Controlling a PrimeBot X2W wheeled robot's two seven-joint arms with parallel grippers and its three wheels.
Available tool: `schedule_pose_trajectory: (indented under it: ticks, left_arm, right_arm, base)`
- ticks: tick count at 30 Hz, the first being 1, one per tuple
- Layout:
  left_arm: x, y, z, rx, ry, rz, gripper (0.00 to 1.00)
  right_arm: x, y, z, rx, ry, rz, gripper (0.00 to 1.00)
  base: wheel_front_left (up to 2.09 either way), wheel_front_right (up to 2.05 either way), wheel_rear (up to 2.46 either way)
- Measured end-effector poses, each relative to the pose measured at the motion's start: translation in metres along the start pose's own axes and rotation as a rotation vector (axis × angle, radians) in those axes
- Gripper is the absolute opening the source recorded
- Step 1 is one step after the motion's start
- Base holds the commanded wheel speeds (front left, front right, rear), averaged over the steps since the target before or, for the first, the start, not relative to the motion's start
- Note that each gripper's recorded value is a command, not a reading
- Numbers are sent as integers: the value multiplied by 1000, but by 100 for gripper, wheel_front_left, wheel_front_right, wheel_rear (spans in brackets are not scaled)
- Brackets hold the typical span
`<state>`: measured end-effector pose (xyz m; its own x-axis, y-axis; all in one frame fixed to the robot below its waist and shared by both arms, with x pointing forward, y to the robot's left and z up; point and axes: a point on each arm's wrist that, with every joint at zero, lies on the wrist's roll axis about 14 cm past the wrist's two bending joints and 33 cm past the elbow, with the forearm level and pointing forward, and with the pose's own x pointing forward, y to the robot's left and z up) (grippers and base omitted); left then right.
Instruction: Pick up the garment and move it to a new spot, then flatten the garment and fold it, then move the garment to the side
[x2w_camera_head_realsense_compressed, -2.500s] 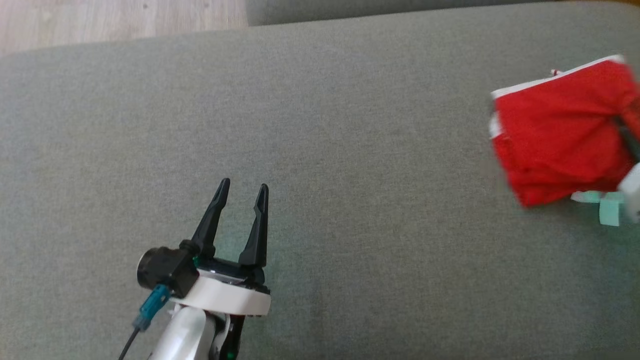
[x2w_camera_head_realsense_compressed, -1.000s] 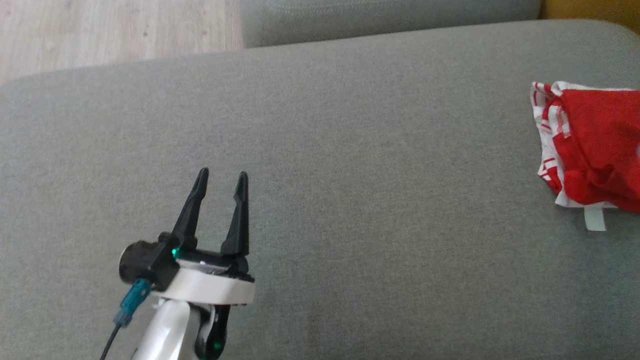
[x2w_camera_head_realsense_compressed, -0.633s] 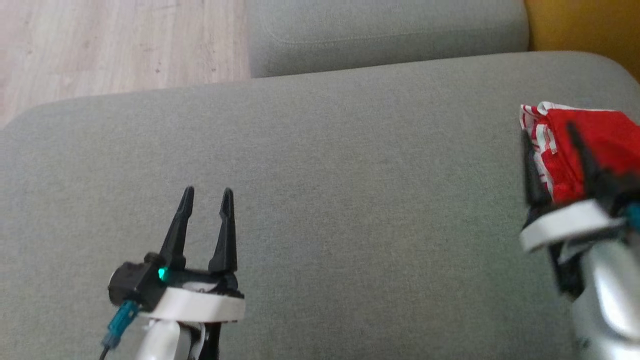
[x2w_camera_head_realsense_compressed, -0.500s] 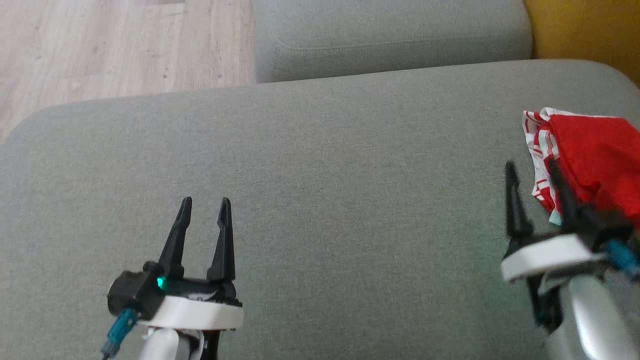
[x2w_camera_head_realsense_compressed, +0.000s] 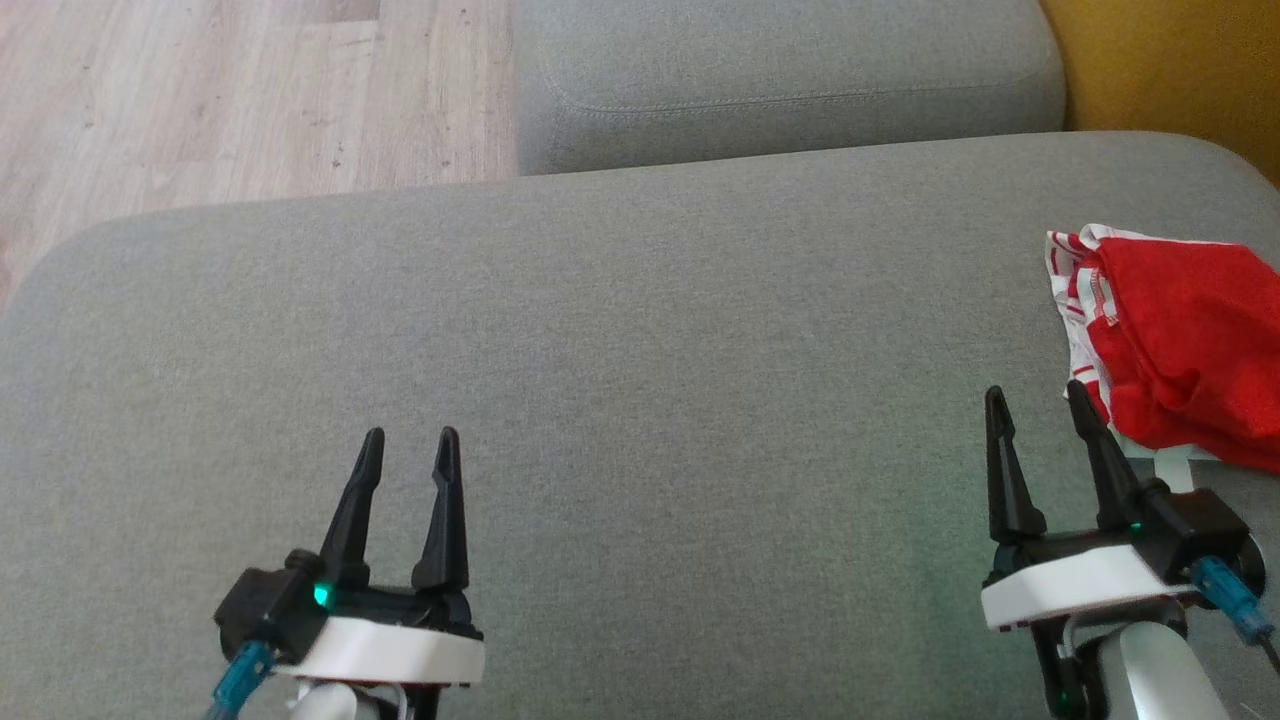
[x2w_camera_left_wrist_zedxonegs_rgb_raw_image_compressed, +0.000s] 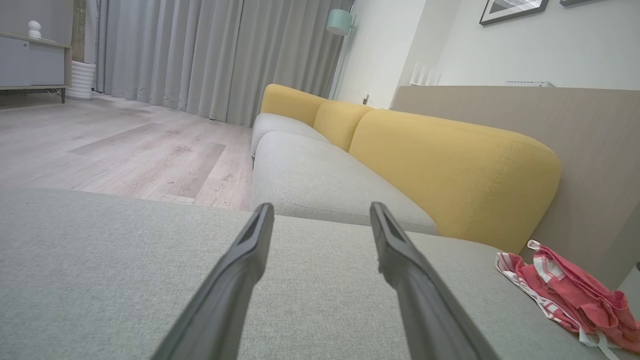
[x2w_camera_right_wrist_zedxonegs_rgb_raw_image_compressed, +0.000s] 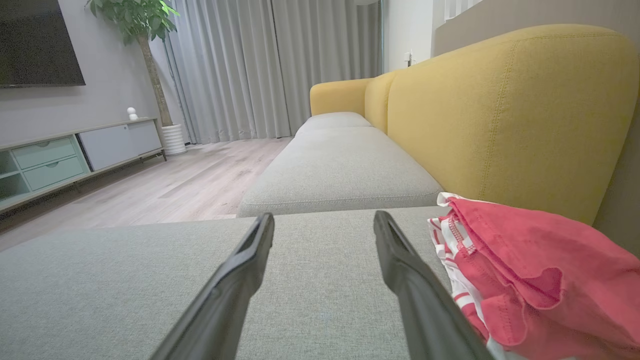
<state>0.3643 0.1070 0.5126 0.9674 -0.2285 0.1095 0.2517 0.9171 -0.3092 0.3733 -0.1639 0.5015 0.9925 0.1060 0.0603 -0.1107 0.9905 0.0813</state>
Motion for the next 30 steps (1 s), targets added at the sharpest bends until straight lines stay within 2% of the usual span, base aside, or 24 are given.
schedule_pose_trajectory:
  ticks: [5, 30]
  left_arm:
    - [-1, 4, -3, -30, 6, 16, 100]
    - [-2, 6, 1, -27, -4, 22, 100]
  right_arm:
    - [1, 0, 1, 7, -5, -1, 100]
    - [0, 6, 3, 8, -9, 16, 100]
  base:
    - [0, 0, 0]
    - [0, 0, 0]
